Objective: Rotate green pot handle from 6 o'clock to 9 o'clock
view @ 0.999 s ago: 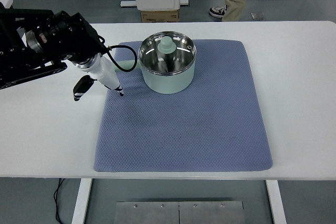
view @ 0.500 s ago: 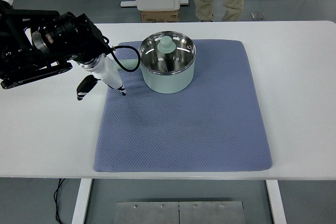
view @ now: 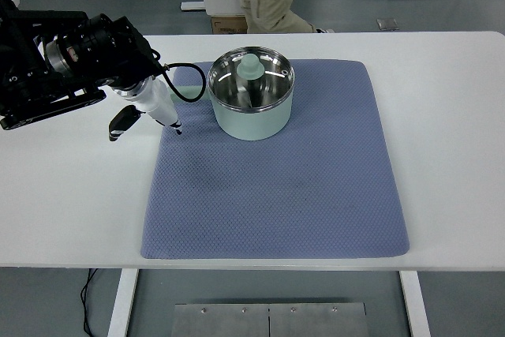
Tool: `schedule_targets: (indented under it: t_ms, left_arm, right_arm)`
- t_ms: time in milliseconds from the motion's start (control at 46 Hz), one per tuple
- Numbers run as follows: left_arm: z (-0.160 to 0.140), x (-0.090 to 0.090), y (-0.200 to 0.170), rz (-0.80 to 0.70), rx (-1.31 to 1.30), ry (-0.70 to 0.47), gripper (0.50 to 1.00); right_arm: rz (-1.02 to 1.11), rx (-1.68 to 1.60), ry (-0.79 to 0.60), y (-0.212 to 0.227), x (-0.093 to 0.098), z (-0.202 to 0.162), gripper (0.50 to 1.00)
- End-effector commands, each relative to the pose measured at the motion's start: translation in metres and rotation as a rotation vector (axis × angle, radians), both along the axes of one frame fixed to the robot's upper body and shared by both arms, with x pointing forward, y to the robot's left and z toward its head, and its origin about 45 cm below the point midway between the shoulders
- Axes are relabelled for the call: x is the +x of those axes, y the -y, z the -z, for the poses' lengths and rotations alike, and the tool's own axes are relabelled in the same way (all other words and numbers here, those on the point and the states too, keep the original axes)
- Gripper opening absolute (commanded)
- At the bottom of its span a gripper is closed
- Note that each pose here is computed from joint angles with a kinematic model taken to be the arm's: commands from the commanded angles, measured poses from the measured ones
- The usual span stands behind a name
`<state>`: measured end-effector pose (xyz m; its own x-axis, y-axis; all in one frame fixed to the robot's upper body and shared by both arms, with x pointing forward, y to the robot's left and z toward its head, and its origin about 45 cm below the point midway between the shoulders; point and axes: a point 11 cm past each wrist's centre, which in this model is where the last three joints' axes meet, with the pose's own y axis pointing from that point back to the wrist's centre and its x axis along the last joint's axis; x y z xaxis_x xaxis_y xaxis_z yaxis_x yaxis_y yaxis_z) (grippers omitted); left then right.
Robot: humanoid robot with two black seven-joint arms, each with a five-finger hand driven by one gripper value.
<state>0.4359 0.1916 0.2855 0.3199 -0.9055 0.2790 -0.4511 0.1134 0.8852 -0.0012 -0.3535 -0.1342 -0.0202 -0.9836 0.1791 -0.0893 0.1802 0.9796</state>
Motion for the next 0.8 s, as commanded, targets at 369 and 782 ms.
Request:
schedule_targets:
  t_ms: [369,782]
  left_arm:
    - [0.006,-0.025,0.02,0.08,-0.03,-0.069,1.0]
    - [0.012,-0.07,0.057,0.057,-0.237,-0.298,1.0]
  right_arm:
    - [0.0,0.0,0.0,0.0,0.0,0.0,1.0]
    - [0.0,0.0,0.0,0.0,0.0,0.0,1.0]
